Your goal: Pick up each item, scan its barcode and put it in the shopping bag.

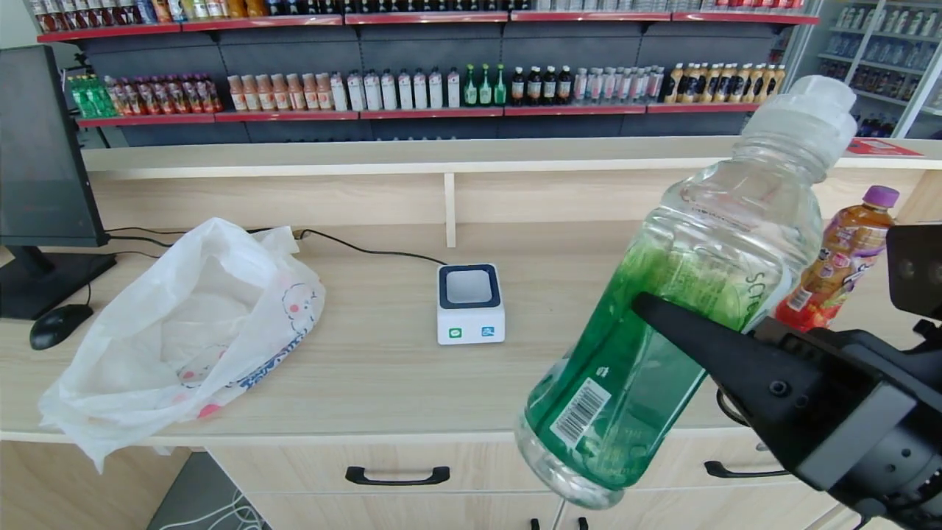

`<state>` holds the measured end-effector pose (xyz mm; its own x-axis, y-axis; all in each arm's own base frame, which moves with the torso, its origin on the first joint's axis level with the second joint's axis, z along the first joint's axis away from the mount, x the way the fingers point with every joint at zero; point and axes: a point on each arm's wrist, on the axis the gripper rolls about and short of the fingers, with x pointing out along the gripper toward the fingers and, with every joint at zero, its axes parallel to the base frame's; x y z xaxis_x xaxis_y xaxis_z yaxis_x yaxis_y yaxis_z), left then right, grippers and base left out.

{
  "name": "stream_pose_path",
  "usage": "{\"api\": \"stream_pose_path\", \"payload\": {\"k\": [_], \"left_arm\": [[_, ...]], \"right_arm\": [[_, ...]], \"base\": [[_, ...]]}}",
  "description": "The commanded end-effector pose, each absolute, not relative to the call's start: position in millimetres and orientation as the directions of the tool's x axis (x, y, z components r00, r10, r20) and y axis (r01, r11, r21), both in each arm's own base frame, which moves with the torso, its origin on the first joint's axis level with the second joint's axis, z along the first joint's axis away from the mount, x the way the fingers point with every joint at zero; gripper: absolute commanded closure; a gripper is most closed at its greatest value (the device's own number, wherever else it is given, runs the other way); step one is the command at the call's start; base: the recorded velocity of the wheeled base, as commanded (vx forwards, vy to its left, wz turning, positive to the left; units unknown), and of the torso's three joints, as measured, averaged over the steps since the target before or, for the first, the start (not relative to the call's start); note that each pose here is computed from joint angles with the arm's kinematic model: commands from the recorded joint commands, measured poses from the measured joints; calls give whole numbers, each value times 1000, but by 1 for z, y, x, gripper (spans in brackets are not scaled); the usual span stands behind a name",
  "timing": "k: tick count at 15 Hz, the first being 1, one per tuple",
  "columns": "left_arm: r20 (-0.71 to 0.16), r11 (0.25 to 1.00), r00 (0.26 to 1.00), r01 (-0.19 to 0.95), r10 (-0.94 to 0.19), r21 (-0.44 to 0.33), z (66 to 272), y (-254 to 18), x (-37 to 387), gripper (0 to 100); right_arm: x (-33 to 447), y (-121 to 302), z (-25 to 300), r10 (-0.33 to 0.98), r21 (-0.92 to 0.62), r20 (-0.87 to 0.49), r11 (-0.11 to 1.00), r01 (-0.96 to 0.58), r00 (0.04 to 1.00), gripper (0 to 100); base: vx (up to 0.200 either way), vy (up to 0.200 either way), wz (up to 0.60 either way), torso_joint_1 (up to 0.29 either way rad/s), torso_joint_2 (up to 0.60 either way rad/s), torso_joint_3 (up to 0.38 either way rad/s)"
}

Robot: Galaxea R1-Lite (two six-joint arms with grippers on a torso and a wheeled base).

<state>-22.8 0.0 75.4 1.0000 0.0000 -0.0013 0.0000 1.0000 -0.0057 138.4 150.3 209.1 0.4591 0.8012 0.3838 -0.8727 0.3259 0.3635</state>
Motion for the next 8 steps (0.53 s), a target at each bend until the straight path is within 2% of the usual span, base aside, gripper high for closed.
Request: {"api": "stream_pose_path", "payload": {"k": [1,8], "left_arm": [[-2,1000,1000,0,0,-6,75,0,-23,0],[-2,1000,1000,0,0,-6,75,0,-23,0]], "right_arm": [[132,172,201,850,386,353,247,-889,390,100],[129,190,223,843,477,434,86,-875,319,100]], "base": [[0,0,0,0,0,0],[0,0,0,0,0,0]]}}
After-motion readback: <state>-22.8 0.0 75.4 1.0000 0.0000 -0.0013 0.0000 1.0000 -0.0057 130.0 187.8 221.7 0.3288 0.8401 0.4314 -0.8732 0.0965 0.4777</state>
